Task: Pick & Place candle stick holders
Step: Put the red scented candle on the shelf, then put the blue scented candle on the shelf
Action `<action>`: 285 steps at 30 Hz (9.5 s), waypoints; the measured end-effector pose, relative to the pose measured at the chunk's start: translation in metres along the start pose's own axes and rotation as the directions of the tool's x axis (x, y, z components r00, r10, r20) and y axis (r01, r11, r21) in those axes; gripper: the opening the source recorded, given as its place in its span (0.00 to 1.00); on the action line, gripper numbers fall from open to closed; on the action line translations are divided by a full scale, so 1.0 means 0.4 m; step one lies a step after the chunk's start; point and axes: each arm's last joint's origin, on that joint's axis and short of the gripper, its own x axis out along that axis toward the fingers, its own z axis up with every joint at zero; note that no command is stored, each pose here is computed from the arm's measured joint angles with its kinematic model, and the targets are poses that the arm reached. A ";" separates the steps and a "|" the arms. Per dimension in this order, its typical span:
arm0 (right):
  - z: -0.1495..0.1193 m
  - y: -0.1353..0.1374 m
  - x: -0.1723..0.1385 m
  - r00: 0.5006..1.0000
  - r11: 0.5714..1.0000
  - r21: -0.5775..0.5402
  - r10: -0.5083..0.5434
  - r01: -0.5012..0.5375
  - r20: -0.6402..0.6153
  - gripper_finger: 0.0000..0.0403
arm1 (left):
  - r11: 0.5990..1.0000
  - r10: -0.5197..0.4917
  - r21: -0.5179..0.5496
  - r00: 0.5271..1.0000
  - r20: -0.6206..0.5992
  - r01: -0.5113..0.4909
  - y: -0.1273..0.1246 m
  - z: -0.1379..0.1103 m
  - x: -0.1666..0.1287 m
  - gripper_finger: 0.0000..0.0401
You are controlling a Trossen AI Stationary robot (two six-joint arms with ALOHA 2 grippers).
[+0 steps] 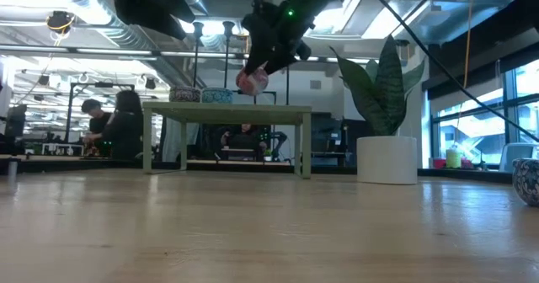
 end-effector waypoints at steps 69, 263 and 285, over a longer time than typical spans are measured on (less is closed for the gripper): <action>-0.486 0.244 -0.501 0.595 0.980 -0.195 -0.181 0.042 -0.783 0.78 | 1.000 0.002 -0.015 1.000 0.020 -0.002 -0.002 0.005 0.000 0.84; -0.155 -0.118 -0.035 0.997 0.996 0.069 0.057 -0.061 0.058 0.79 | 1.000 0.014 -0.005 1.000 0.027 -0.014 -0.001 0.006 0.000 0.84; -0.112 -0.116 -0.059 0.993 0.997 0.045 0.063 -0.068 0.101 0.79 | 1.000 0.014 -0.007 1.000 0.027 -0.014 -0.001 0.006 0.000 0.84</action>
